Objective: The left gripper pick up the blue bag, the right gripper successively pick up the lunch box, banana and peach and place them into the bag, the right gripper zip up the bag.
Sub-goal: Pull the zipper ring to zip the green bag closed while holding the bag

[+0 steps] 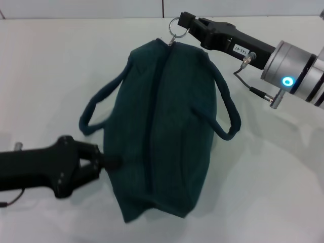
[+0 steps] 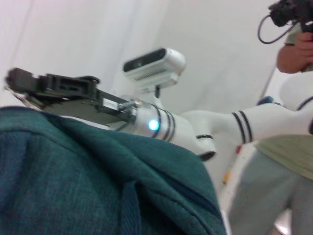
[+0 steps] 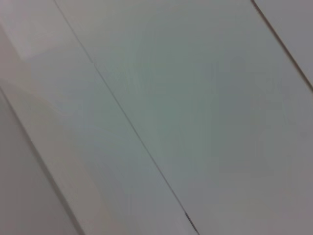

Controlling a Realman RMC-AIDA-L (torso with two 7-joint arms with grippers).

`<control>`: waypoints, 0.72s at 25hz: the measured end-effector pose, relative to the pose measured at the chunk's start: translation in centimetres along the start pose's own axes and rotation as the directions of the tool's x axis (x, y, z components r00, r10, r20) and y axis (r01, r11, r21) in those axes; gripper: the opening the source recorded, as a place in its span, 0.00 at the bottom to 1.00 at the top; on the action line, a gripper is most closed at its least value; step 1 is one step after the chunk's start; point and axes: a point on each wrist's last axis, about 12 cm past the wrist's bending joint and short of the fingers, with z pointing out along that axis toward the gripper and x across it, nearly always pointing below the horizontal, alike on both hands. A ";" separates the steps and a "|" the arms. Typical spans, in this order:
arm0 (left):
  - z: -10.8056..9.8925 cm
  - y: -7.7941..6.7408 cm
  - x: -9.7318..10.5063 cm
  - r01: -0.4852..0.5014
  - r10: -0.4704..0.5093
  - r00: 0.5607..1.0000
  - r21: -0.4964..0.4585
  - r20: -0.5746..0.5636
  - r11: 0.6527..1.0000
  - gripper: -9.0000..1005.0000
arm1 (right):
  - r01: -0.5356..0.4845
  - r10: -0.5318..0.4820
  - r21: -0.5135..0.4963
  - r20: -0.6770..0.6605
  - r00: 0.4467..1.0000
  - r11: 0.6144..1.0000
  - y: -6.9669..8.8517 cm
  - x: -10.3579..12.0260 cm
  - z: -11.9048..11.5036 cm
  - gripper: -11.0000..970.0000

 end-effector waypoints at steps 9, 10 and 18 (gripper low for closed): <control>-1.4 1.4 0.2 0.028 -0.012 0.997 -0.205 0.076 0.978 0.06 | 0.039 -0.038 -0.058 0.028 0.999 0.998 0.8 -0.1 -0.3 0.12; -1.5 1.6 0.2 0.033 -0.014 0.996 -0.228 0.086 0.973 0.06 | 0.043 -0.041 -0.061 0.029 0.999 0.997 0.8 -0.1 -0.3 0.12; -2.1 2.8 0.6 0.062 -0.024 0.994 -0.365 0.109 0.929 0.25 | 0.045 -0.042 -0.080 0.047 0.998 0.996 1.0 -0.2 -0.8 0.12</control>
